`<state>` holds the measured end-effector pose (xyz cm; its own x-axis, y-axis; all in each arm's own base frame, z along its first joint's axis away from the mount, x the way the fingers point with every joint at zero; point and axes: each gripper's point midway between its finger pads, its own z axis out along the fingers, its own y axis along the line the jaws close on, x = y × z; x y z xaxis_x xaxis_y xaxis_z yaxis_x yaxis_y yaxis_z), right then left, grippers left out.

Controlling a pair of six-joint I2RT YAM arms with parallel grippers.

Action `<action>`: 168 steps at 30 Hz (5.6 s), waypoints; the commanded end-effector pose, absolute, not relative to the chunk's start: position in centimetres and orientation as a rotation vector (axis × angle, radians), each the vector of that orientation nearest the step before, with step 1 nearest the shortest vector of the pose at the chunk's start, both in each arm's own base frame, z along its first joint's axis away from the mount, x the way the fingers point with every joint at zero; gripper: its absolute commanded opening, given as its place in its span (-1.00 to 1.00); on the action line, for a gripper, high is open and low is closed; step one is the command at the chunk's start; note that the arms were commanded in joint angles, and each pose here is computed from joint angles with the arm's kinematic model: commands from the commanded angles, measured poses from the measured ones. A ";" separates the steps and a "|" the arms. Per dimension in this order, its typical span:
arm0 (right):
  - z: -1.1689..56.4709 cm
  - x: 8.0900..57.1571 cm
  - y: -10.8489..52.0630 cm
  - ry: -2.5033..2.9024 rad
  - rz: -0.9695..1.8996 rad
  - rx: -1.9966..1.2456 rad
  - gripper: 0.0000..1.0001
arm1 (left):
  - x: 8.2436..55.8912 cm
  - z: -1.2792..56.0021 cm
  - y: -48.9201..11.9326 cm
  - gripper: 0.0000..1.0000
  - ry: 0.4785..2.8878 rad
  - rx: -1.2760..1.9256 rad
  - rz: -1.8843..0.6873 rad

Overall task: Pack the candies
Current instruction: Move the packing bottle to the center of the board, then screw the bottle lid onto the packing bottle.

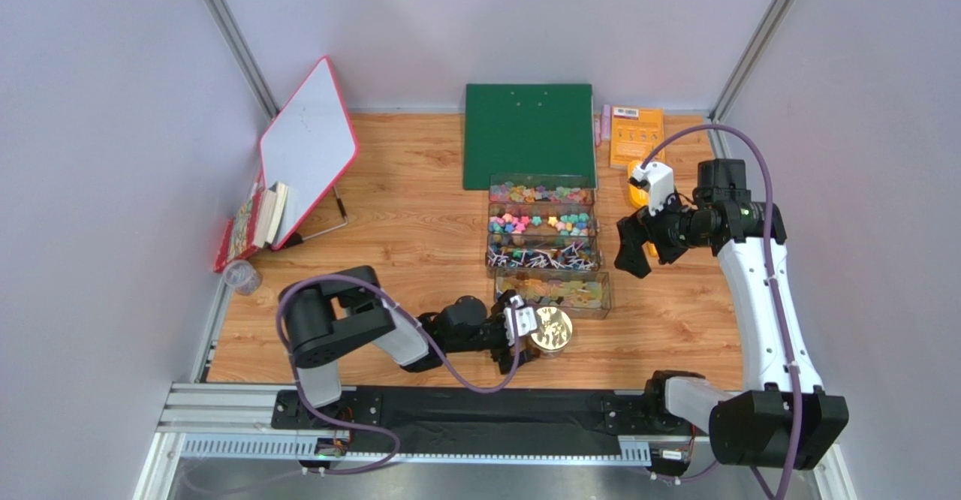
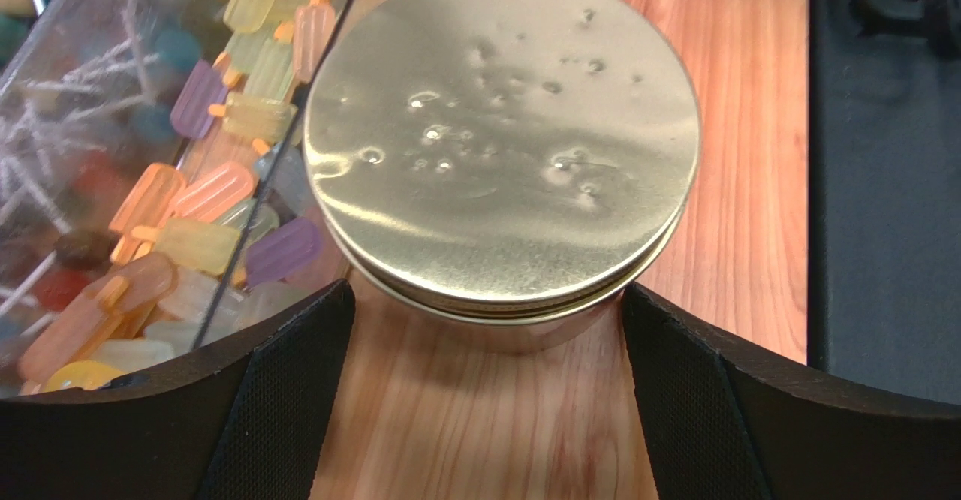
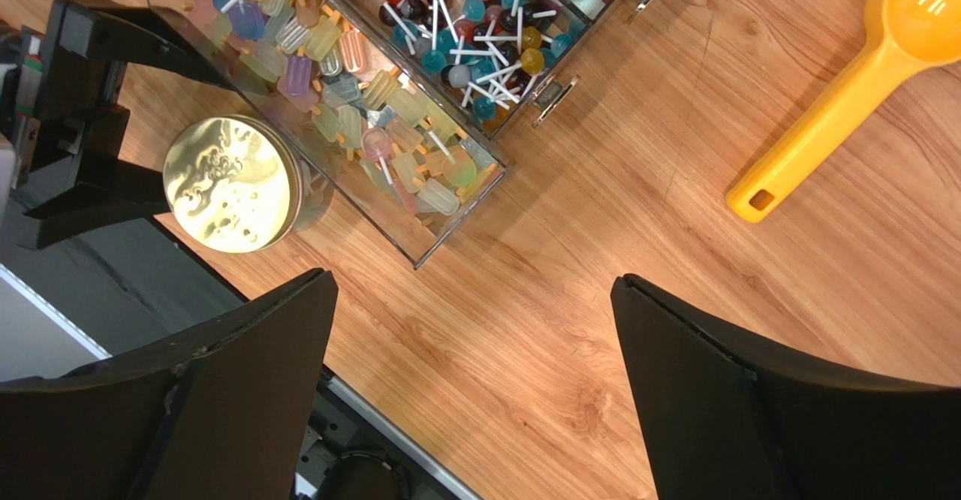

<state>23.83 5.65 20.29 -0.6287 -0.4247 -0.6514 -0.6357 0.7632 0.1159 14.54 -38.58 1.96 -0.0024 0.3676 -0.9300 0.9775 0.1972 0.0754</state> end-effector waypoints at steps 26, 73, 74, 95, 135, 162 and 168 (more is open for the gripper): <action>9.5 16.7 11.2 1.688 0.537 -2.005 1.00 | 17.7 -2.8 -42.8 0.86 1.356 1.227 -0.889; 7.9 15.9 14.1 1.678 0.597 -2.045 1.00 | 10.2 -6.8 -43.6 -1.00 1.465 1.396 -1.144; 7.9 15.9 14.1 1.684 0.599 -2.040 1.00 | 10.1 -6.8 -43.7 -1.00 1.462 1.400 -1.146; 7.2 12.5 12.3 1.666 0.557 -2.103 1.00 | 9.5 -8.1 -43.5 -1.00 1.547 1.415 -1.140; 8.6 13.4 12.6 1.671 0.514 -2.054 1.00 | 8.1 -10.5 -43.2 -1.00 1.560 1.505 -1.121; 6.7 10.0 9.8 1.780 0.527 -2.140 1.00 | 11.2 -12.3 -42.1 -1.00 1.656 1.453 -1.038; 6.5 10.3 9.3 1.824 0.527 -2.191 1.00 | 10.9 -12.5 -42.1 -1.00 1.656 1.470 -1.062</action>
<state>11.56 9.91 6.57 0.1701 -0.8772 -0.4490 -0.9846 -0.1700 -0.0410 11.79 -48.69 0.65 0.0119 0.0316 -0.9994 0.9988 -0.0472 0.0104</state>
